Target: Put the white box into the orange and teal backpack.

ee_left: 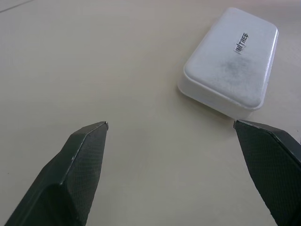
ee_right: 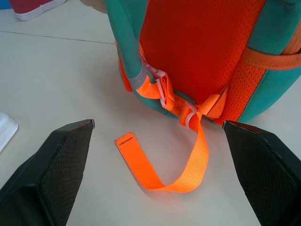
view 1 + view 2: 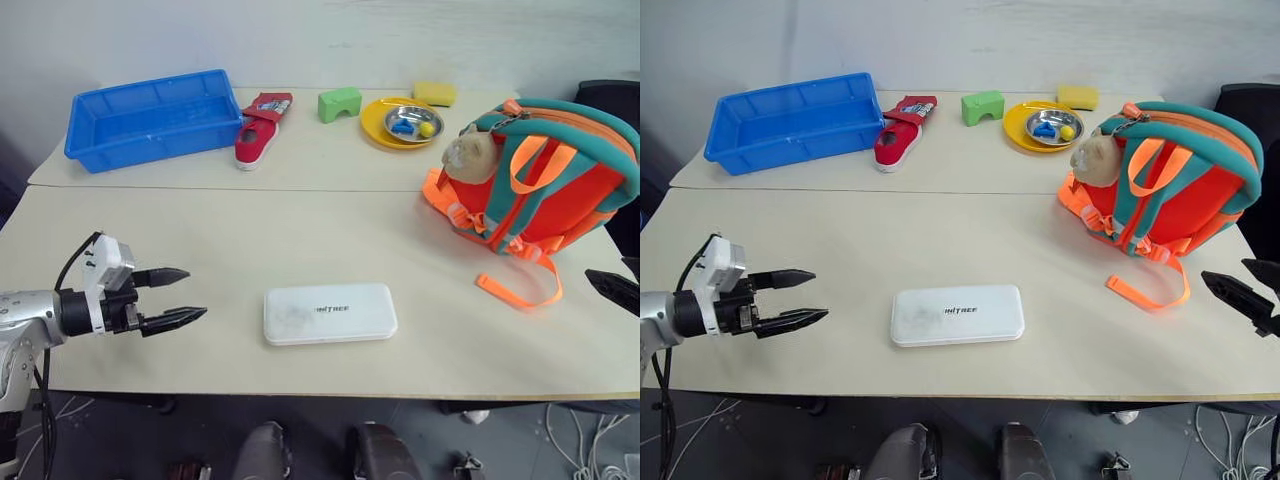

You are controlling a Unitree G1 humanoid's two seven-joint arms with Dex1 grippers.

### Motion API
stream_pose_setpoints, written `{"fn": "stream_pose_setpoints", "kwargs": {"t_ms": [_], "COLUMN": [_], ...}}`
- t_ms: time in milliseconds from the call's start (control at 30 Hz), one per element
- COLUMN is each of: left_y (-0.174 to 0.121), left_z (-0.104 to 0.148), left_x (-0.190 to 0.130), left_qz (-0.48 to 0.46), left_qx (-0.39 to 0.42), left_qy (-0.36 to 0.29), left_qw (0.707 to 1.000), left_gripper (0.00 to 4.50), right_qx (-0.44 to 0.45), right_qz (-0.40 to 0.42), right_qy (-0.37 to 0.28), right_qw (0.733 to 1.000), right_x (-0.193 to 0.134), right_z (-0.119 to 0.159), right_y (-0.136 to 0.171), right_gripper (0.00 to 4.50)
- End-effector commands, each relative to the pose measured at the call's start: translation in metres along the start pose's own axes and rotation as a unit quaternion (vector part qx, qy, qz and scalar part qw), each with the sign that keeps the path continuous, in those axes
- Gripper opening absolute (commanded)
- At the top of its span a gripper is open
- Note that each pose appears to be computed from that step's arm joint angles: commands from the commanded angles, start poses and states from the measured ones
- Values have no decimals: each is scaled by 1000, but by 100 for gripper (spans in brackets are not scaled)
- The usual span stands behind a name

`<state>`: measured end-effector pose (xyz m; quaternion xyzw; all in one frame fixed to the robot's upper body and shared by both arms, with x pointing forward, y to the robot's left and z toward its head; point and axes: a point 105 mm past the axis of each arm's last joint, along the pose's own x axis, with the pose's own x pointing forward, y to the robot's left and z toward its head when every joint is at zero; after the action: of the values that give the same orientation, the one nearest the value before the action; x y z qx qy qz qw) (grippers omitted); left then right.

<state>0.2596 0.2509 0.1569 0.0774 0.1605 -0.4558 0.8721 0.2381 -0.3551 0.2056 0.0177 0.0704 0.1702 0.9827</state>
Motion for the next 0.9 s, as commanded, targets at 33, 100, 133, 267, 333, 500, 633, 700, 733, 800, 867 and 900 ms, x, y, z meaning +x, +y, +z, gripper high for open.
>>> {"fn": "stream_pose_setpoints", "kwargs": {"t_ms": [33,100,133,267,333,500,633,700,733,800,867,900], "left_y": [-7,-4,-4,-1,-1,-7,-23,-27,-27,-30,-32,-33], "left_z": [13,20,23,23,22,23,8,3,2,1,0,-1], "left_x": [-4,0,2,1,0,12,39,49,52,58,64,66], "left_qz": [-19,-6,-1,9,9,-21,-84,-101,-106,-123,-140,-148], "left_qx": [19,8,4,2,5,12,42,58,63,79,89,93], "left_qy": [-11,-37,-46,-35,-26,-15,28,43,48,58,67,74], "left_qw": [1000,999,999,999,1000,1000,995,992,991,988,984,982], "left_gripper": [450,450,450,450,450,450,391,333,305,242,176,146], "right_qx": [-12,-13,-16,-32,-41,-107,-158,-182,-190,-206,-224,-232], "right_qz": [2,4,5,13,14,50,101,145,161,206,254,274], "right_qy": [-8,-4,2,27,38,68,89,102,107,120,130,133], "right_qw": [1000,1000,1000,999,998,991,978,967,963,949,932,924], "right_x": [1,2,3,6,7,23,44,50,51,55,60,64], "right_z": [12,10,8,-1,-3,-2,-1,-4,-5,-10,-18,-22], "right_y": [2,4,5,10,11,33,61,80,87,106,126,136], "right_gripper": [446,446,446,446,446,446,388,324,291,221,149,116]}}
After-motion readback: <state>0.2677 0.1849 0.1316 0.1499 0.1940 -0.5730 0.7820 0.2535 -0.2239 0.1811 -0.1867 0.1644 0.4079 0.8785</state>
